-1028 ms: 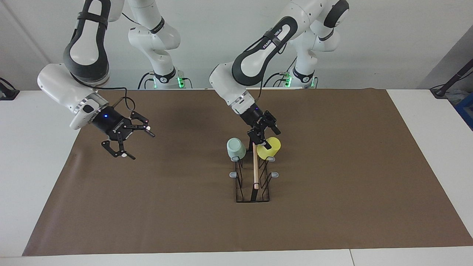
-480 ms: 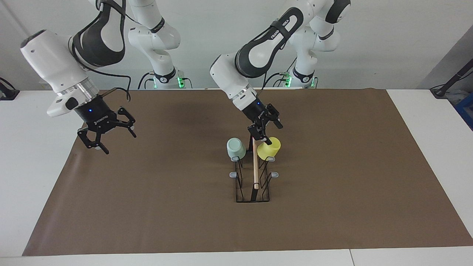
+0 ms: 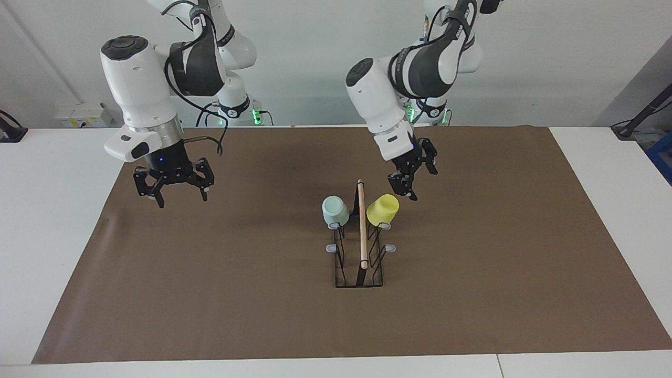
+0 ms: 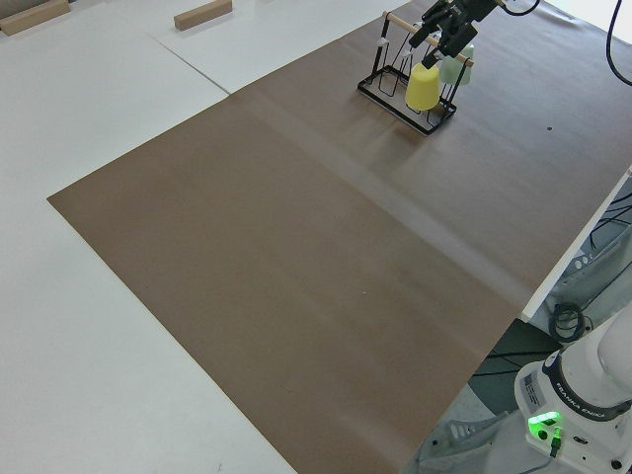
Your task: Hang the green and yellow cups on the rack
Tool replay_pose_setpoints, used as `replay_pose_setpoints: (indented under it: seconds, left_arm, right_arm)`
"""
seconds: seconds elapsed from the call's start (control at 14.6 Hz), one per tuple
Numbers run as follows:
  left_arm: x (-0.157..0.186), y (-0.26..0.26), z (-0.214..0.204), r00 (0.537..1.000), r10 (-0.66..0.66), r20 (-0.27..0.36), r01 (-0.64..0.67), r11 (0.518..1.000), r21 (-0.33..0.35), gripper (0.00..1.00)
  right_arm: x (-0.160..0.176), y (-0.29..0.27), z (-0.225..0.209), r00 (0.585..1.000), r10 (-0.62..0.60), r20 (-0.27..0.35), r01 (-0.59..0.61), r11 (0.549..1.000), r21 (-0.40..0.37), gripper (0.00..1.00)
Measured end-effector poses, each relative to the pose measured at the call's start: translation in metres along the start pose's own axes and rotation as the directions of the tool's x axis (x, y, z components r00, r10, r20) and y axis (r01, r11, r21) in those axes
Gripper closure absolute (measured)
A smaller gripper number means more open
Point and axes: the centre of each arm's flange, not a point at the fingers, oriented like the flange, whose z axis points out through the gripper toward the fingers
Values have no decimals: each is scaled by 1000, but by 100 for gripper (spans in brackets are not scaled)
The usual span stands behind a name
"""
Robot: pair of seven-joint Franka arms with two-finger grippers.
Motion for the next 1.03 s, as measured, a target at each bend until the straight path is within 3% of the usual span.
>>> replay_pose_setpoints:
  seconds: [0.27,0.48,0.55,1.03]
  left_arm:
    - [51,-34,21,965,214,152,-213,977,-23,0]
    - [101,-78,33,908,347,234,-326,937,-124,4]
    - [115,-96,37,891,383,242,-351,921,-168,11]
    - [172,-198,75,793,567,221,-450,791,-416,11]
  right_arm:
    - [-16,8,-41,971,170,169,-169,985,-20,0]
    - [-32,16,-89,941,225,253,-222,974,-40,0]
    - [-36,19,-97,934,231,271,-228,973,-44,0]
    - [-38,27,-94,922,247,299,-249,968,-34,0]
